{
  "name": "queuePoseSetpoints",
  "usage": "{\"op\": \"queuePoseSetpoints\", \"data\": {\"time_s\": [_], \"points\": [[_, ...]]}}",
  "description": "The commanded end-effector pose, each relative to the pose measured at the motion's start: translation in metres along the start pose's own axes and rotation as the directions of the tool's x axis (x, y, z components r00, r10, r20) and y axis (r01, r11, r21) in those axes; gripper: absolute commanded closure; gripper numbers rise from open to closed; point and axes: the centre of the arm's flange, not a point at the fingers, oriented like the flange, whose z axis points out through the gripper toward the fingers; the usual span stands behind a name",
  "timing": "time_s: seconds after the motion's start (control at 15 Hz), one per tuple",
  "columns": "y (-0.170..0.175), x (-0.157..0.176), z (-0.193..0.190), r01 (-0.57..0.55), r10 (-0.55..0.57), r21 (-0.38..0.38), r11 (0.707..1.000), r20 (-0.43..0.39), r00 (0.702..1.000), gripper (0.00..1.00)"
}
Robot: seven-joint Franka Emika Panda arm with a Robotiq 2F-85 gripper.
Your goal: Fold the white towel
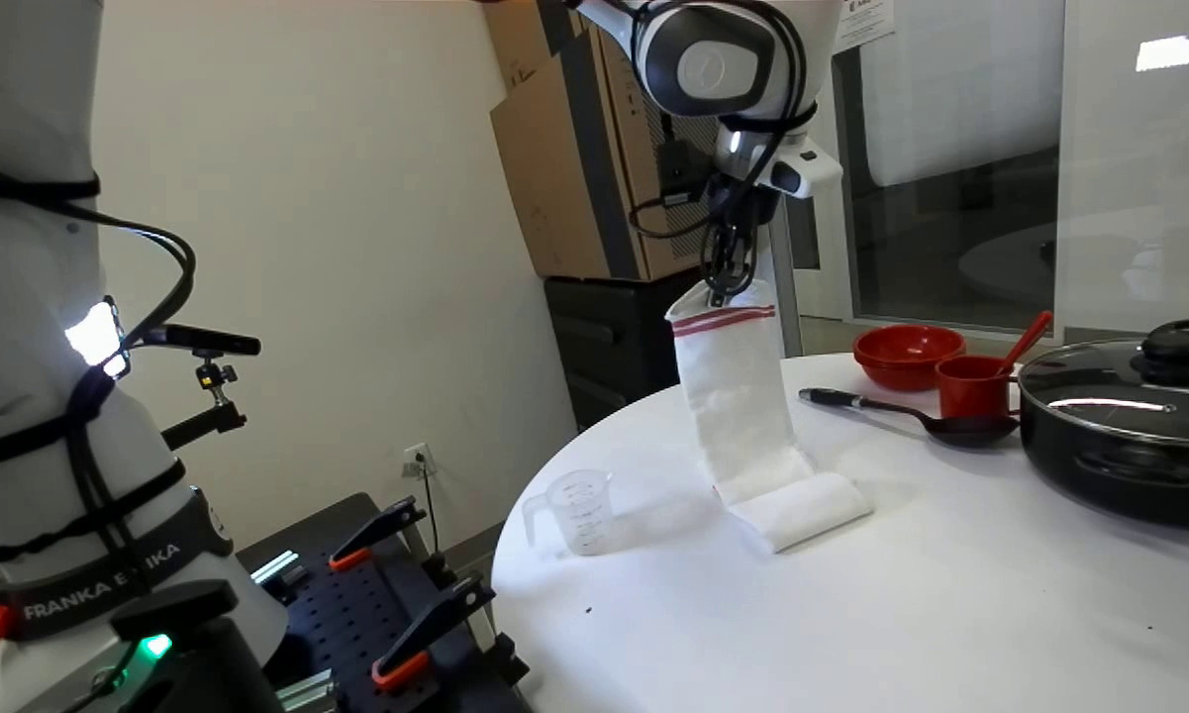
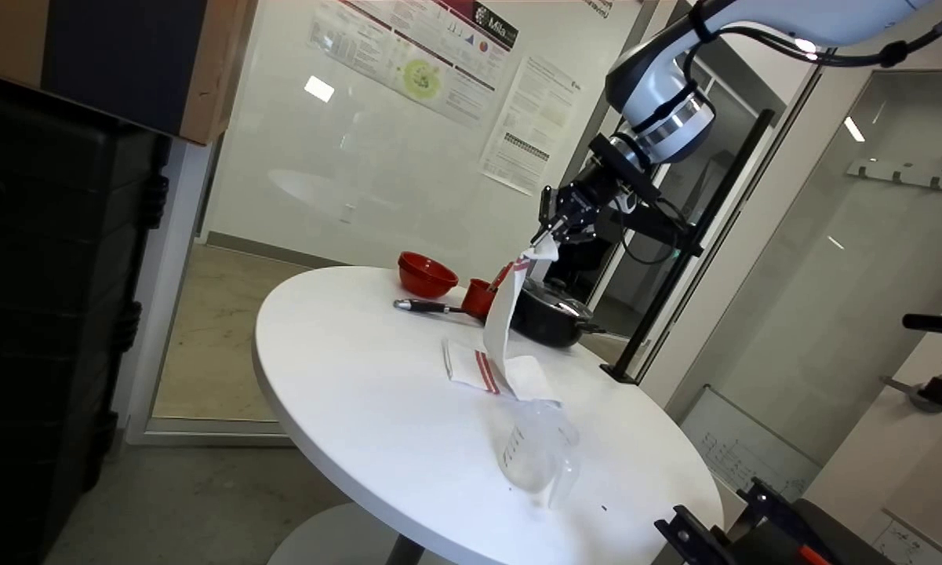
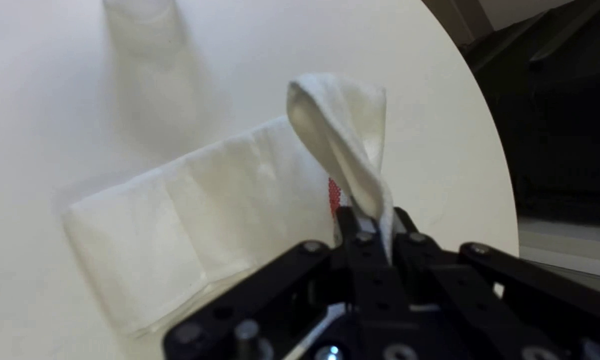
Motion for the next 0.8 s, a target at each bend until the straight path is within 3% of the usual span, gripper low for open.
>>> {"op": "queuePoseSetpoints", "data": {"time_s": [0.0, 0.4, 0.73], "points": [[0.004, 0.021, 0.001, -0.030, 0.031, -0.015, 0.999, 0.017, 0.999, 0.99], [0.036, 0.031, -0.005, -0.049, 0.052, -0.052, 0.997, 0.065, 0.997, 0.99], [0.093, 0.035, -0.025, -0.074, 0.081, -0.100, 0.992, 0.068, 0.994, 0.99]]}}
